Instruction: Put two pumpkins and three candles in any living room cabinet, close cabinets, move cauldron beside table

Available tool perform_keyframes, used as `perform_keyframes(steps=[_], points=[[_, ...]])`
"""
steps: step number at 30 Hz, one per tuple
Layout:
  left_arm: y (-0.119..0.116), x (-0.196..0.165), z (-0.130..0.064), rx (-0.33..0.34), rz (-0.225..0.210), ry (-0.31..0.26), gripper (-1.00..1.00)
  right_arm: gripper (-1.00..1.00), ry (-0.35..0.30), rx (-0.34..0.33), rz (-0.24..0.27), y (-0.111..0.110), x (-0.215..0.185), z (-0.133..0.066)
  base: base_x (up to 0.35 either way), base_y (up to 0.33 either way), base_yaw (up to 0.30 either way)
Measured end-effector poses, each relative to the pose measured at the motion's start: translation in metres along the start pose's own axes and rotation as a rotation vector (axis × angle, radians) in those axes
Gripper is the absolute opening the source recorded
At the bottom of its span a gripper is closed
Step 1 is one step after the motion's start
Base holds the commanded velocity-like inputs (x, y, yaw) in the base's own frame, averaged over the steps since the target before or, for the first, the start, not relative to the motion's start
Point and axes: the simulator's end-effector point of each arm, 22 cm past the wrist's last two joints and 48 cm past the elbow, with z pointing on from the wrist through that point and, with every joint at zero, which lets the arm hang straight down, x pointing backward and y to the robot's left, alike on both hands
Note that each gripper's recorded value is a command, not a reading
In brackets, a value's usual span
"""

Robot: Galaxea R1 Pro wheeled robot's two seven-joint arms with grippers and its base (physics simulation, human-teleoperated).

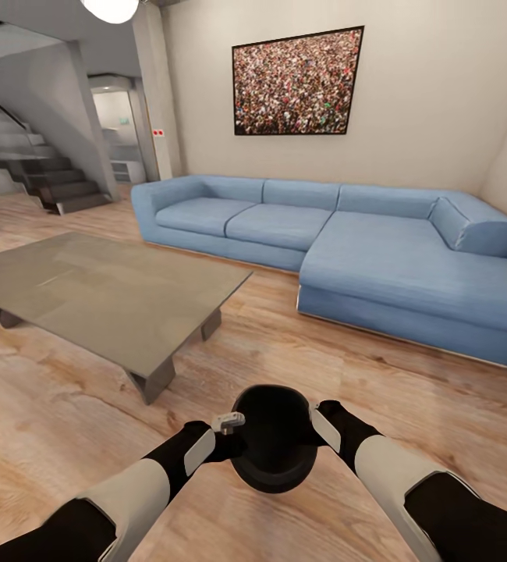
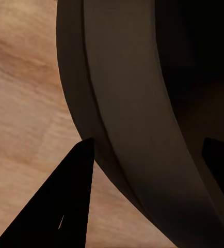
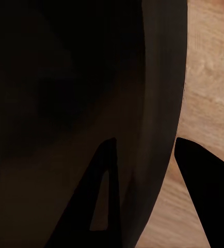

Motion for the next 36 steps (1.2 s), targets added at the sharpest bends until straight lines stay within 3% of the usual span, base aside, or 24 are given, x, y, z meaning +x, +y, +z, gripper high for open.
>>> perform_keyframes(steps=[29, 36], points=[[-0.005, -0.009, -0.014, 0.004, 0.007, -0.031, -1.0, -1.0, -0.032, 0.0, -0.003, 0.001, -0.009, -0.016, 0.0, 0.0, 0.15], [-0.006, -0.009, -0.015, 0.005, 0.007, -0.032, -1.0, -1.0, -0.033, 0.0, -0.003, 0.001, -0.009, -0.017, 0.174, -0.163, 0.022]])
